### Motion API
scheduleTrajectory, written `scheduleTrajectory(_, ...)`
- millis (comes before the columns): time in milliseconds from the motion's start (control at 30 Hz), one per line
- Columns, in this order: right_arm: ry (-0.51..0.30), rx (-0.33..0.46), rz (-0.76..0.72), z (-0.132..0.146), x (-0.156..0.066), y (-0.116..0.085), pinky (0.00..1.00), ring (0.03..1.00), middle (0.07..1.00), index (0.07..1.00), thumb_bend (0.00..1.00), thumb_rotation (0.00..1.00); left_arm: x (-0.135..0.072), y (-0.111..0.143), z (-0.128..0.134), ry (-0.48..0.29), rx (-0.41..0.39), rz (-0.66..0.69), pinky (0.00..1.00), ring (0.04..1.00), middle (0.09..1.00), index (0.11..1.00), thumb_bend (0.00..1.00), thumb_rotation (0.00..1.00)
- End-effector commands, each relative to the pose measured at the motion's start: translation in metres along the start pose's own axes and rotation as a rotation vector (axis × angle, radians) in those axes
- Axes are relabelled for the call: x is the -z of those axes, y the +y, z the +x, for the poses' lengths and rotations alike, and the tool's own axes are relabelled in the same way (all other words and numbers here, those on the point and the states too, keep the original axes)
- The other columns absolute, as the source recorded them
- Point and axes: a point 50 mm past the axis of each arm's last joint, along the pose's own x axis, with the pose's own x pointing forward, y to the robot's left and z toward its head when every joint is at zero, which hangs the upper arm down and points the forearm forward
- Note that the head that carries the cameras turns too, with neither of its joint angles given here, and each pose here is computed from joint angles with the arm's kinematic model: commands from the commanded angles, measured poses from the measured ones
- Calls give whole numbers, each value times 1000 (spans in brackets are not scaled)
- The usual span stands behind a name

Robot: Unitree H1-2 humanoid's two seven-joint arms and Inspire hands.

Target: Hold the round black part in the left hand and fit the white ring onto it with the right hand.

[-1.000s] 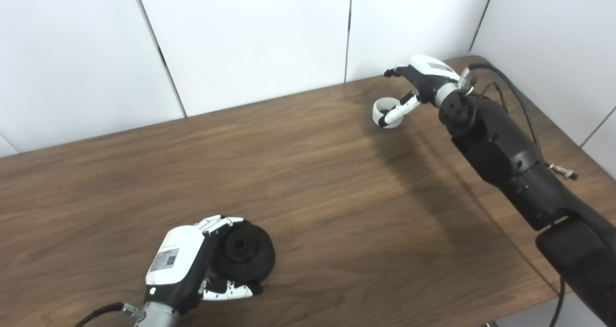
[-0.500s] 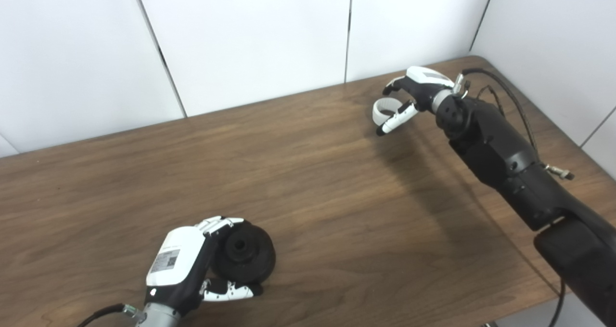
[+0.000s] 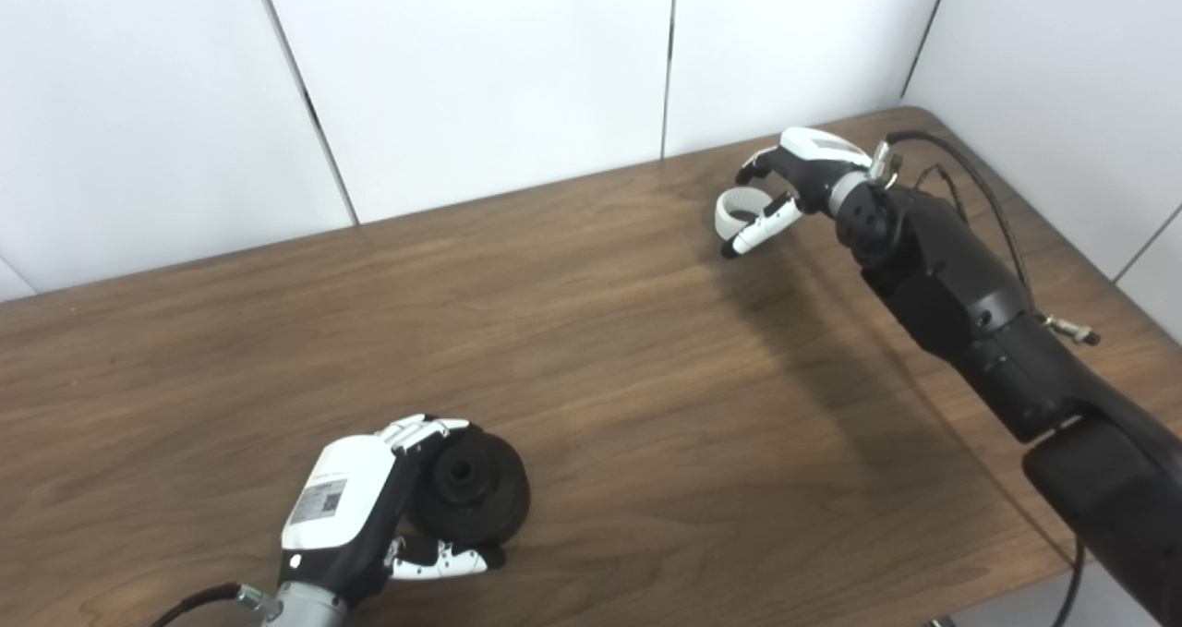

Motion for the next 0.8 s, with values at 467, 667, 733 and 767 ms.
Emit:
scheduleTrajectory(467, 2, 84, -24, 0, 2, -27, 867, 913, 869, 805, 796, 377, 4, -22, -15, 53, 149, 3, 765, 852, 774, 486, 525, 63)
scheduleTrajectory(667, 7, 73, -23, 0, 3, -26, 857, 911, 870, 804, 795, 366, 3, -21, -15, 52, 147, 14, 756, 844, 769, 485, 525, 64)
scheduleTrajectory(733, 7, 72, -21, 0, 3, -26, 857, 910, 871, 804, 795, 362, 3, -21, -15, 52, 145, 10, 755, 842, 767, 485, 525, 64)
scheduleTrajectory(767, 8, 71, -19, 0, 3, -25, 857, 912, 872, 804, 794, 361, 3, -21, -15, 51, 143, 8, 755, 842, 767, 485, 525, 63)
